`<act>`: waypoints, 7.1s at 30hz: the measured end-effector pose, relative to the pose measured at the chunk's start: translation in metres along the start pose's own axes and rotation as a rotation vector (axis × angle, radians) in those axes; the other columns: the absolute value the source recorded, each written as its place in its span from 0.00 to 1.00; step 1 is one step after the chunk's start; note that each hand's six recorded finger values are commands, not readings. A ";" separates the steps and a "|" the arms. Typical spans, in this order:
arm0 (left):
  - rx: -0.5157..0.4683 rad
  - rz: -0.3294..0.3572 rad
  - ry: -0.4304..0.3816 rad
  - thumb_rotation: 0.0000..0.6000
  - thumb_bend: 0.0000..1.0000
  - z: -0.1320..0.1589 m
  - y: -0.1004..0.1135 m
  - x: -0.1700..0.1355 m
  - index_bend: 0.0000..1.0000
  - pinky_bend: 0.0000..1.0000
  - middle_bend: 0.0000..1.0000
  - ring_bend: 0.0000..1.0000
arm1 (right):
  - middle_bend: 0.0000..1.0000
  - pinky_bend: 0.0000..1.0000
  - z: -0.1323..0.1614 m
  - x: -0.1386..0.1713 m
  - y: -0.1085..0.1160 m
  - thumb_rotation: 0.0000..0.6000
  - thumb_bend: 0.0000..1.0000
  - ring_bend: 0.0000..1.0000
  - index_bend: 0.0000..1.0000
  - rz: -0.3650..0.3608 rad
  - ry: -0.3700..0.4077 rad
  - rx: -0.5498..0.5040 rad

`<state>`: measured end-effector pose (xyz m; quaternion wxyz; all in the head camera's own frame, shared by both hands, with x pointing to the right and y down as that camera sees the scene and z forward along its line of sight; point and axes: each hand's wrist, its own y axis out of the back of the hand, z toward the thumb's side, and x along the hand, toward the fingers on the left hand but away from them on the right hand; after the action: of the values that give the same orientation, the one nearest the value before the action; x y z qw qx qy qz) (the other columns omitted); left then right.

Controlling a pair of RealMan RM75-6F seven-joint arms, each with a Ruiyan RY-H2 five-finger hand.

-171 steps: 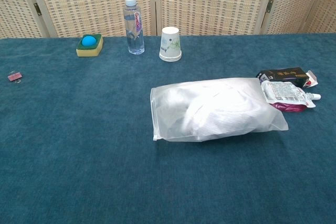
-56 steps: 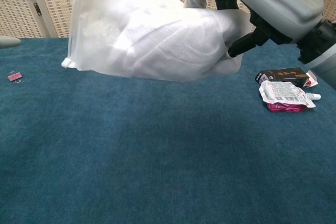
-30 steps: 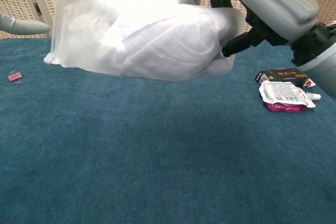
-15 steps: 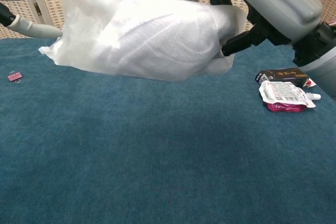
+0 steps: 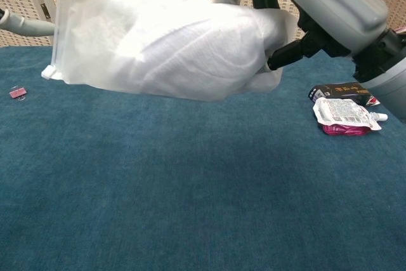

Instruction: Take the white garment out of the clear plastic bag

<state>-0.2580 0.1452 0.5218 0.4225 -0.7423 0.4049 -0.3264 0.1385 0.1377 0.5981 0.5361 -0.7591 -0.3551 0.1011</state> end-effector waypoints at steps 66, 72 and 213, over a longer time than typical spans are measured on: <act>-0.240 -0.156 -0.135 1.00 0.48 0.071 -0.014 0.017 0.71 0.96 1.00 0.89 | 0.77 0.71 0.007 -0.006 0.002 1.00 0.78 0.72 0.72 -0.078 0.028 -0.055; -0.239 -0.150 -0.125 1.00 0.50 0.069 -0.014 0.016 0.75 0.96 1.00 0.89 | 0.77 0.71 0.005 -0.005 0.001 1.00 0.78 0.72 0.72 -0.073 0.024 -0.051; -0.113 -0.170 0.239 1.00 0.51 -0.056 -0.044 -0.035 0.81 0.96 1.00 0.90 | 1.00 1.00 0.006 0.033 -0.100 1.00 0.44 1.00 0.58 0.455 -0.126 -0.164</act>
<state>-0.3061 0.1688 0.5802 0.2999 -0.7524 0.4055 -0.4237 0.1163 0.1813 0.6915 0.4131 -0.8526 -0.2149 0.2371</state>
